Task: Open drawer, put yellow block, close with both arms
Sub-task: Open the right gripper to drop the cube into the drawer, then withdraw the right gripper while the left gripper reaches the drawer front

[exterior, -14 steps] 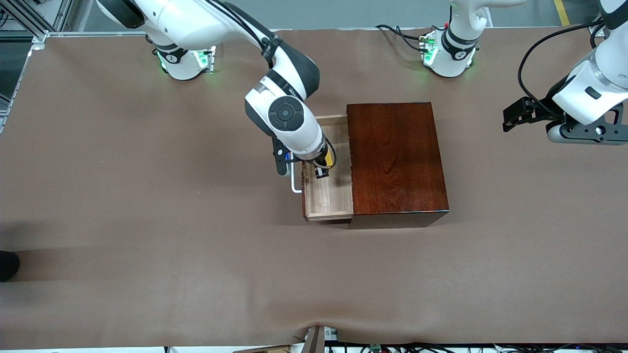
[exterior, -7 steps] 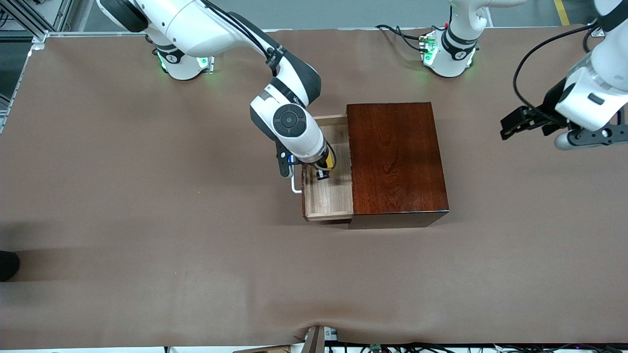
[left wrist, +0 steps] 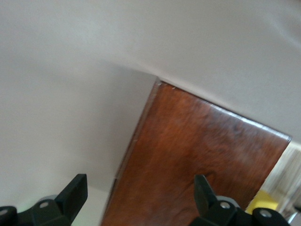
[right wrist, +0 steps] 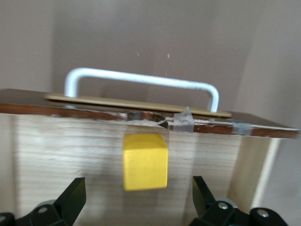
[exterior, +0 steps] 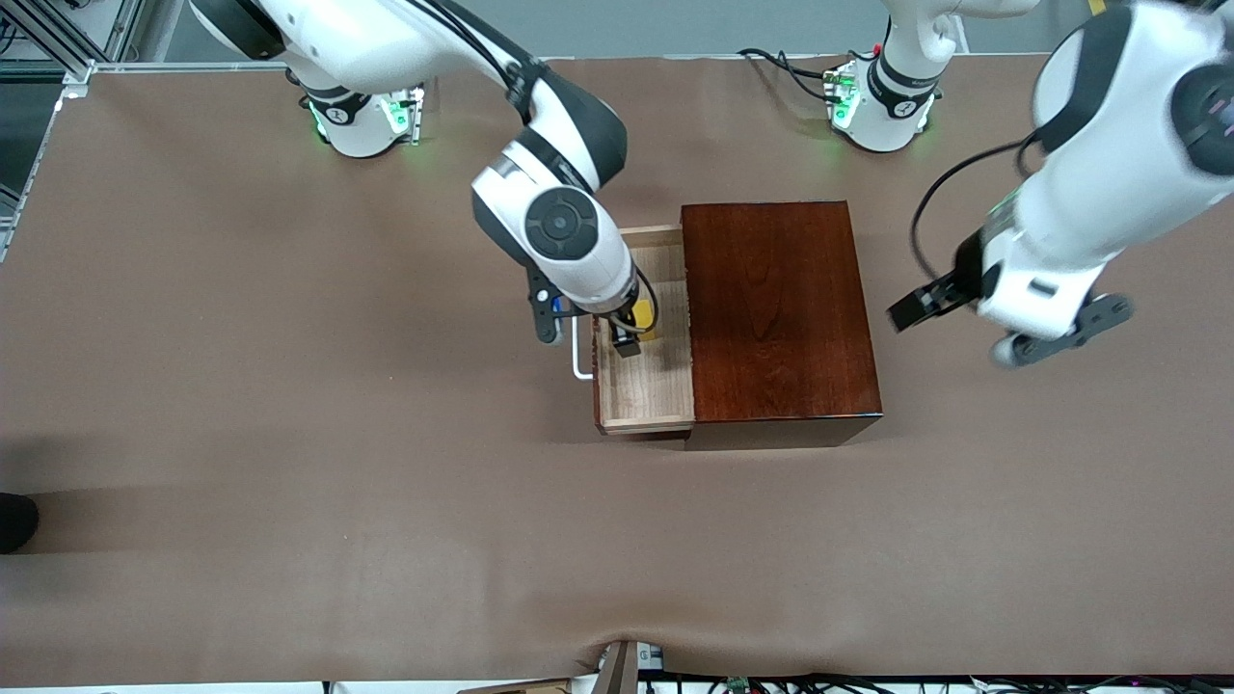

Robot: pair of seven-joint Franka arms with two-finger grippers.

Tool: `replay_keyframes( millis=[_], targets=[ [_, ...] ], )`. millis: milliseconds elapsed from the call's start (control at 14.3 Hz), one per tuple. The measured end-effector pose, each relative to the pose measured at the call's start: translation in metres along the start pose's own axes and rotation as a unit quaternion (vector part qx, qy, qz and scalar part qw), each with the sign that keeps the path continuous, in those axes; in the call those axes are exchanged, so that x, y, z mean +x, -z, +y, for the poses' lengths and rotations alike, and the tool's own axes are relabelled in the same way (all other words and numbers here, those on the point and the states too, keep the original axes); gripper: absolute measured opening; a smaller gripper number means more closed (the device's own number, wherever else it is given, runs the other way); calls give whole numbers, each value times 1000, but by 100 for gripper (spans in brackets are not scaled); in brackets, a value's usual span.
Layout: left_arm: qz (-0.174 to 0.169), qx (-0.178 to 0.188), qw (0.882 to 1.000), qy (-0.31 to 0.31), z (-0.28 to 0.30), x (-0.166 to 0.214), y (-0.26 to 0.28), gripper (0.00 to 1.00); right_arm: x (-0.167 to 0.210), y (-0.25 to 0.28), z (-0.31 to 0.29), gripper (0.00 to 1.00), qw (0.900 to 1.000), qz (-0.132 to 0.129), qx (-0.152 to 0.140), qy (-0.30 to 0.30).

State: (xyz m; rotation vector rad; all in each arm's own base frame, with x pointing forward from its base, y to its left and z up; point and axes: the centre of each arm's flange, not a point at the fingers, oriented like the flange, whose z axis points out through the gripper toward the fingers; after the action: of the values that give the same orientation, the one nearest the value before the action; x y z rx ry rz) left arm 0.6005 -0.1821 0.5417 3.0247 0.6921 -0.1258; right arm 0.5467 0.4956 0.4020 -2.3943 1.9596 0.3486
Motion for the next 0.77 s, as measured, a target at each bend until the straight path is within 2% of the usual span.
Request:
replay_keyframes(
  millis=[139,279,348,557,767],
  targets=[
    [-7,-1,1000,23,27,2,-22,100,27,40,-15,100,999,-5,20,29],
    [-20,2,999,51,59,-11,-47,100,73,82,-33,100,998,-13,46,39],
    [-21,3,998,63,77,-22,-59,100,99,98,-39,100,998,-14,50,35],
    [-21,4,993,115,130,-64,-88,100,164,128,-44,100,999,-8,32,18],
    [-16,-5,984,175,171,-111,-100,100,208,154,-35,100,998,3,6,68]
  ],
)
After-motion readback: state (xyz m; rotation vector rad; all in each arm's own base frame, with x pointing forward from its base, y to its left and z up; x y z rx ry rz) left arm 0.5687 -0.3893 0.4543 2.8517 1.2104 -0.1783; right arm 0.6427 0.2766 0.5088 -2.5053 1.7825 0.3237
